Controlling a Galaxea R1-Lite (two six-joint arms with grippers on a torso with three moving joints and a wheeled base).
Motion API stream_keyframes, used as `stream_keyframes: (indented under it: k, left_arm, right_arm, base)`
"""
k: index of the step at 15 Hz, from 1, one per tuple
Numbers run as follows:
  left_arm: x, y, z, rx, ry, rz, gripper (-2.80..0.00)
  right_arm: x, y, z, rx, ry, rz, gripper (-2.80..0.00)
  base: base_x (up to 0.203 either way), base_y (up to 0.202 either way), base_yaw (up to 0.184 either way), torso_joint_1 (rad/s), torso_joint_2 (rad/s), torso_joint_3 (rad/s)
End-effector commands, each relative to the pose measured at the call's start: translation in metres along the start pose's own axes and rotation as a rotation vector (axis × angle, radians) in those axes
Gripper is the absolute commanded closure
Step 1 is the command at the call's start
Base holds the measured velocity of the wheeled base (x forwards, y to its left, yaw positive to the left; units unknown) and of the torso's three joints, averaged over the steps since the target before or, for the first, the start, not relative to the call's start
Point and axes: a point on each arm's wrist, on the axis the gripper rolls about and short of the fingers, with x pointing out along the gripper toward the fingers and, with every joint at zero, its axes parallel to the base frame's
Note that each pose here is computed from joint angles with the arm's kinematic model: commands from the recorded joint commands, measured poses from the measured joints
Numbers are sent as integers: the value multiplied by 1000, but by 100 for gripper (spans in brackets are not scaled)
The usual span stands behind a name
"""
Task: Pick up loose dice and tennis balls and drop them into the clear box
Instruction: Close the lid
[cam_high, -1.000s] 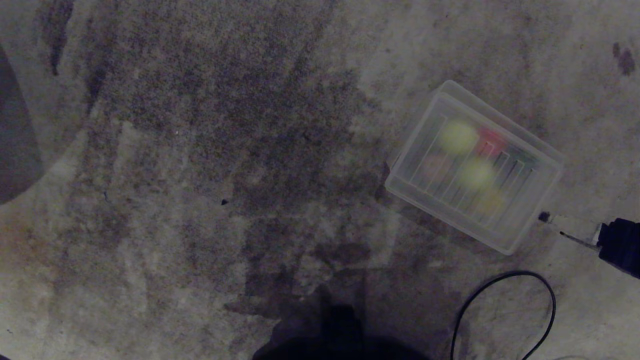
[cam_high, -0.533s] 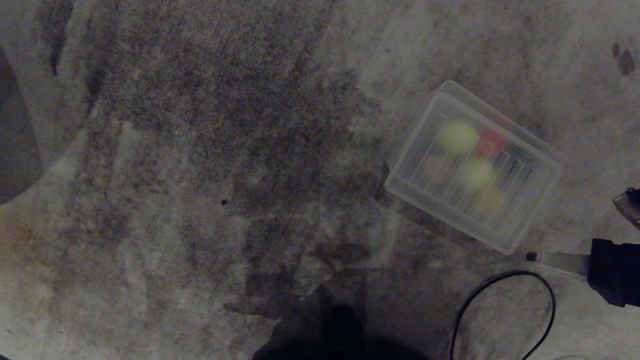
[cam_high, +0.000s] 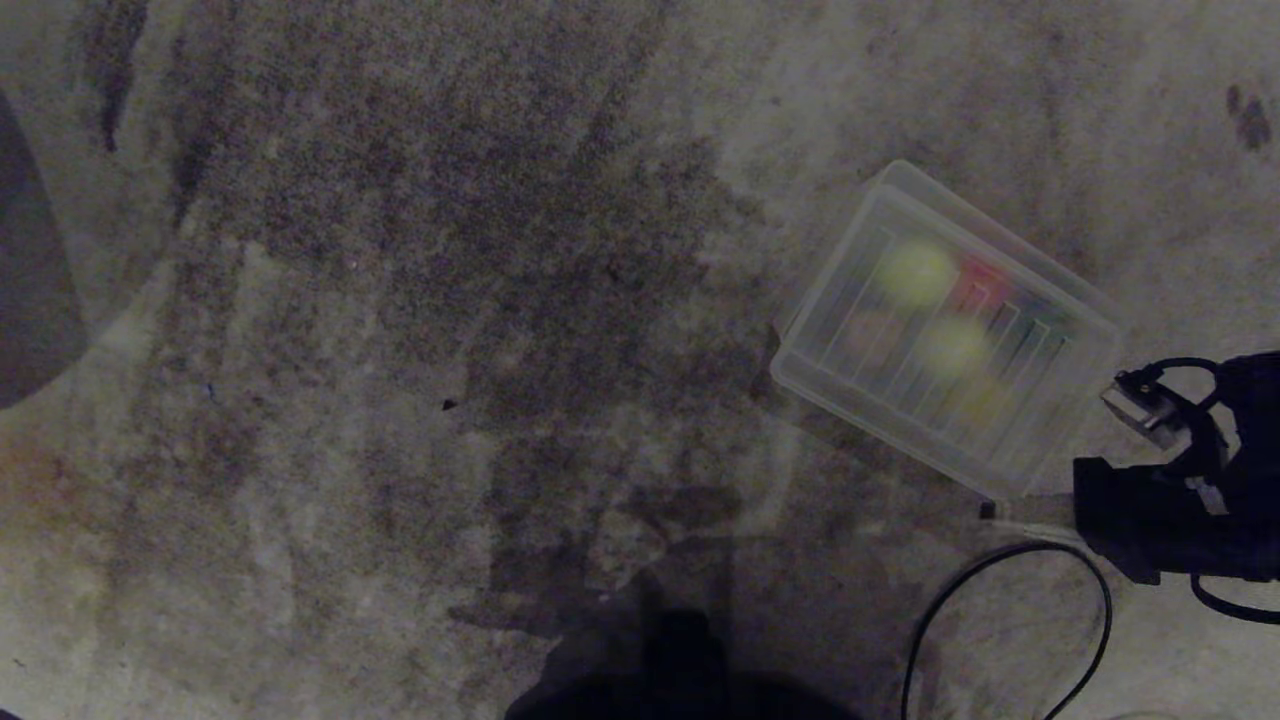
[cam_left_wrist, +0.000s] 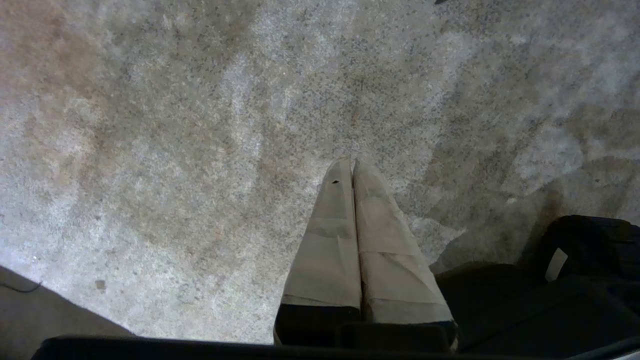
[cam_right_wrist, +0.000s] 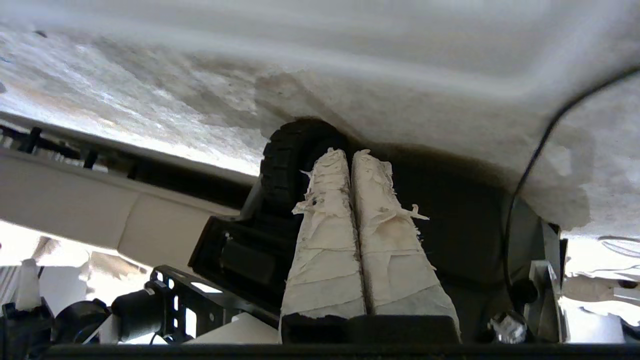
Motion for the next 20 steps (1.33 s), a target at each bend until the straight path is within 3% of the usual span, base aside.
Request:
stream_keyframes:
  k: [1, 20]
  left_arm:
    - [0, 0, 0, 0, 3, 1, 0]
    - [0, 0, 0, 0, 3, 1, 0]
  right_arm:
    - [23, -8, 6, 27, 64, -10, 0]
    - [27, -4, 27, -28, -27, 4, 0]
  base:
    - [0, 0, 0, 0, 0, 0]
    - [0, 0, 0, 0, 0, 0]
